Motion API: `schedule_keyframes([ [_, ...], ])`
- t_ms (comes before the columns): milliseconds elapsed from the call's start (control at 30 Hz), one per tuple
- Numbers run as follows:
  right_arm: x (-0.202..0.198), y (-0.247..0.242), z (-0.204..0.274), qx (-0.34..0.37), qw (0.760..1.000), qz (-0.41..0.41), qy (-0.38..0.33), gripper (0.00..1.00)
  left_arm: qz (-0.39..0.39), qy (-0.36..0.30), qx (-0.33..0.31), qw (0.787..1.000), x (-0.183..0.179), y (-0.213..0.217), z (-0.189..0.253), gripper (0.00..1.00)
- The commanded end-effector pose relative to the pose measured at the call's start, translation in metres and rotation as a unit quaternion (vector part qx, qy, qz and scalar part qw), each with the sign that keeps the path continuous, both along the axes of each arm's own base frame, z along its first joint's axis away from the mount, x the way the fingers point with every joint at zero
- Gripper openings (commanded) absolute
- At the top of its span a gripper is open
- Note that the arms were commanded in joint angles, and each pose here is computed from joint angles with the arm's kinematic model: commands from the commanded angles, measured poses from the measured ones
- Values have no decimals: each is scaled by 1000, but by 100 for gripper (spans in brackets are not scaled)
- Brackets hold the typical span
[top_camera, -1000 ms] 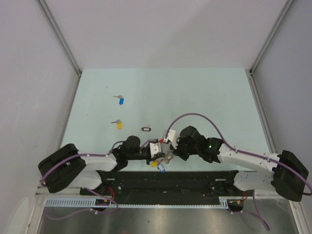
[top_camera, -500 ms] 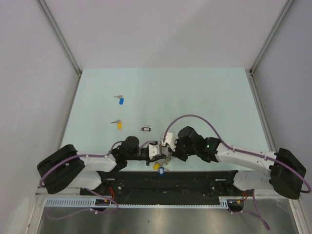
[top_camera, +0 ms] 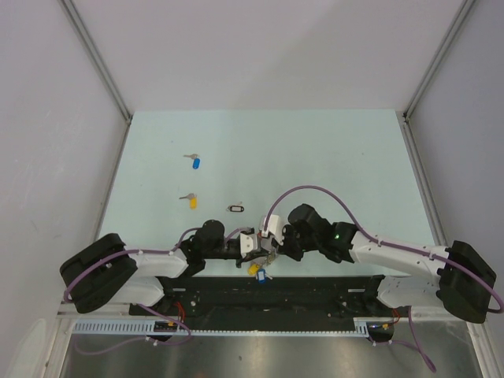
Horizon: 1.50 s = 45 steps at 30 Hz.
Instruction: Put the keys on the keyring
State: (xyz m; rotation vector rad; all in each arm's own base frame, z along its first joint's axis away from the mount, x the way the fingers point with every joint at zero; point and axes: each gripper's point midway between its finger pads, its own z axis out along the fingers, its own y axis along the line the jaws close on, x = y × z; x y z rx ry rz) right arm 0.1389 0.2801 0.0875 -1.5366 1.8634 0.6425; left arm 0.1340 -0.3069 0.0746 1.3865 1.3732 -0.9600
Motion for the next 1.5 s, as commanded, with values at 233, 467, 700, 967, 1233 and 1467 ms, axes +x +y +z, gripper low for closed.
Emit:
schedule_keyframes([
  [233, -1, 14, 24, 31, 999, 20, -18, 0, 5, -32, -36, 999, 7, -5, 21, 0],
  [467, 1, 11, 24, 24, 999, 10, -24, 0, 24, -29, -34, 999, 13, -2, 21, 0],
  [700, 2, 11, 20, 18, 1000, 8, -23, 0, 12, -28, -39, 999, 9, -3, 22, 0],
  [967, 5, 11, 21, 18, 999, 3, -30, 0, -8, -27, -46, 999, 3, -5, 25, 0],
  [1233, 7, 11, 20, 16, 999, 0, -32, 0, -8, -26, -47, 999, 2, -4, 25, 0],
  [1467, 4, 13, 20, 20, 999, 7, -27, 0, -9, -25, -48, 998, 2, -5, 26, 0],
])
